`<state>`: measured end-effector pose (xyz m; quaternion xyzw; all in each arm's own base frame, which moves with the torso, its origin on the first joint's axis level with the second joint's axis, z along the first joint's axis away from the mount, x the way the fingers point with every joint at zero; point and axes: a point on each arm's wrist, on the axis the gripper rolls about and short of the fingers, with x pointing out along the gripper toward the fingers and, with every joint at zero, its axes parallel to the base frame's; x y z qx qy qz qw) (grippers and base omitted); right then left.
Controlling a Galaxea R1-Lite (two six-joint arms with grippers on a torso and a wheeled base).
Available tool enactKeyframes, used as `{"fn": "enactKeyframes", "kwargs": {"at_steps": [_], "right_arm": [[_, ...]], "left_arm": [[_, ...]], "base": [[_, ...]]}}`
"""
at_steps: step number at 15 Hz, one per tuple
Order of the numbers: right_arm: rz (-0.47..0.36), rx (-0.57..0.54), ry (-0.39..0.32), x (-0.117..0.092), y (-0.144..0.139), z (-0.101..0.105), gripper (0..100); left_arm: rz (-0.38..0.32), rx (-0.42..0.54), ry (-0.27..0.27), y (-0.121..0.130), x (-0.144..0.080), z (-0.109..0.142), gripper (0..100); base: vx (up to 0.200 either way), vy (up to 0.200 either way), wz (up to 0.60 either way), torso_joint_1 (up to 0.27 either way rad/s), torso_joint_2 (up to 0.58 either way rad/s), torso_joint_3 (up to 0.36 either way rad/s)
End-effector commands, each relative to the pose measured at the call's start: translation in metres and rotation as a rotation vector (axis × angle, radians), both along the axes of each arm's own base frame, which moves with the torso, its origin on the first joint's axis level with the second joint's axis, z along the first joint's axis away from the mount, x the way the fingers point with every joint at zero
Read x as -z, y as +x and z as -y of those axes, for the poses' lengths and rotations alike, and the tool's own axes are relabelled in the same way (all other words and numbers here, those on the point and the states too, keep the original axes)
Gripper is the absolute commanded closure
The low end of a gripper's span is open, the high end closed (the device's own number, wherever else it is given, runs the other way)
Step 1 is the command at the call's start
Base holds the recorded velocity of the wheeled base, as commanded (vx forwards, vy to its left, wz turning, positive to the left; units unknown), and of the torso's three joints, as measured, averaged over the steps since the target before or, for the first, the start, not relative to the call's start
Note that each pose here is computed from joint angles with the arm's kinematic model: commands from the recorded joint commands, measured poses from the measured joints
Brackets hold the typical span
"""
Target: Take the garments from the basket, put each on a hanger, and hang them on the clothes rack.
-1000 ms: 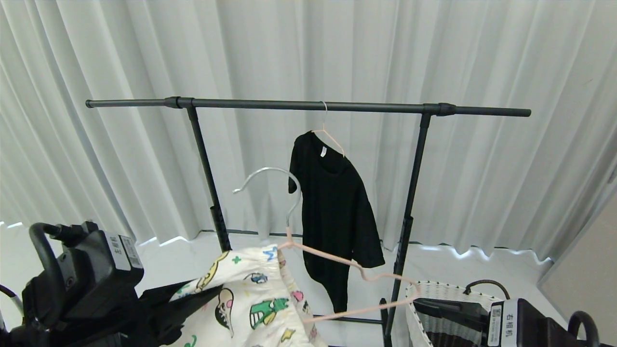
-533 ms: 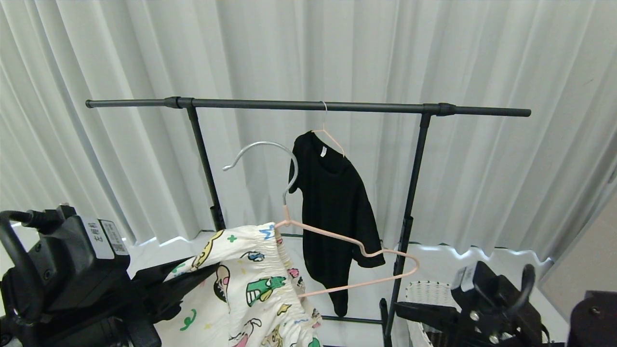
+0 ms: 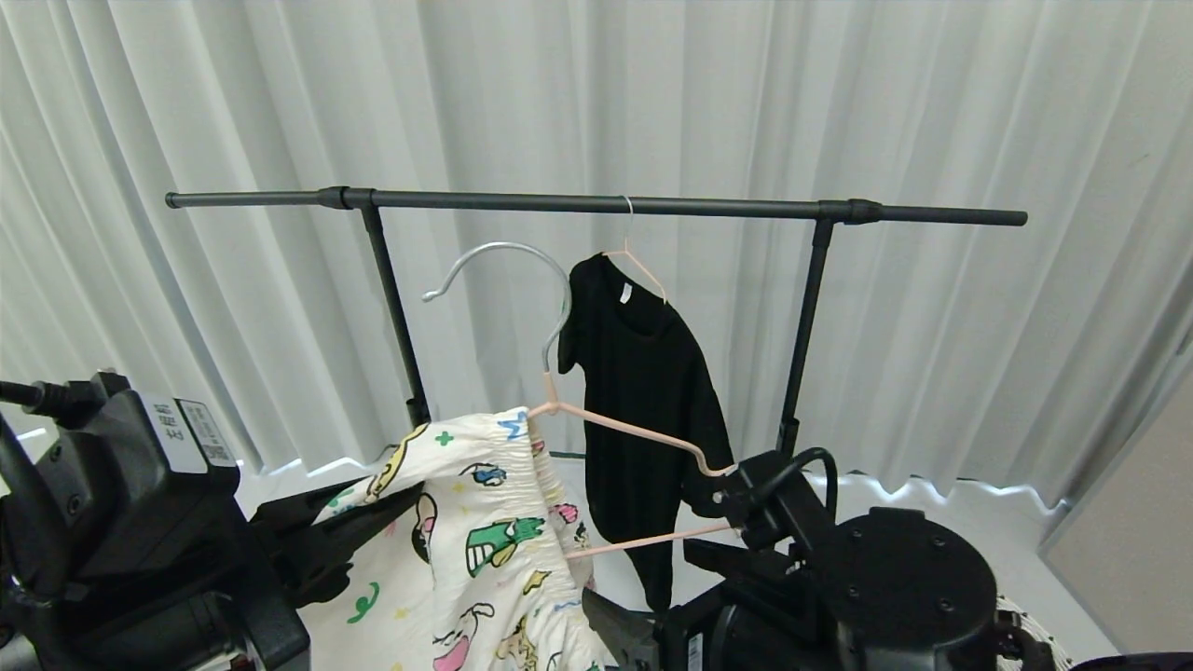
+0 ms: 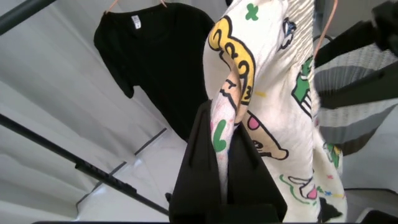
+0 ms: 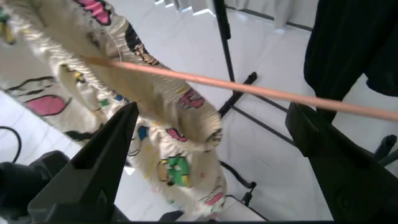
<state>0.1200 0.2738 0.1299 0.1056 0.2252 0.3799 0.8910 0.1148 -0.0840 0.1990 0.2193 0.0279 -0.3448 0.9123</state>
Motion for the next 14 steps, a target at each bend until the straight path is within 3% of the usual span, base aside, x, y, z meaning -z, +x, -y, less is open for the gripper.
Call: {"fn": "enactKeyframes", "kwargs": {"at_steps": [1,6,8,11,14], "right_arm": [[-0.012,-0.01,-0.031,0.012,0.002,-0.011,0],[-0.005,-0.074,-0.028,0.01,-0.016,-0.018,0],[-0.001,0.002,-0.062,0.016,-0.007,-0.006,0],[0.017,0.096,-0.057,0.011,0.013,0.004,0],[0.046,0.092,-0.075,0.011,0.018,-0.001,0]], "left_arm": [[0.0,-0.005,0.0,0.001,0.0,0.0,100],[0.0,-0.041,-0.004,0.005,-0.001,-0.004,100],[0.002,-0.049,-0.005,0.005,-0.002,-0.005,100],[0.003,-0.046,-0.009,0.005,-0.002,-0.005,100],[0.01,-0.037,-0.012,0.005,-0.004,-0.004,100]], "base": [[0.0,0.0,0.0,0.0,0.0,0.0],[0.0,0.0,0.0,0.0,0.0,0.0],[0.0,0.0,0.0,0.0,0.0,0.0],[0.0,0.0,0.0,0.0,0.0,0.0],[0.0,0.0,0.0,0.0,0.0,0.0]]}}
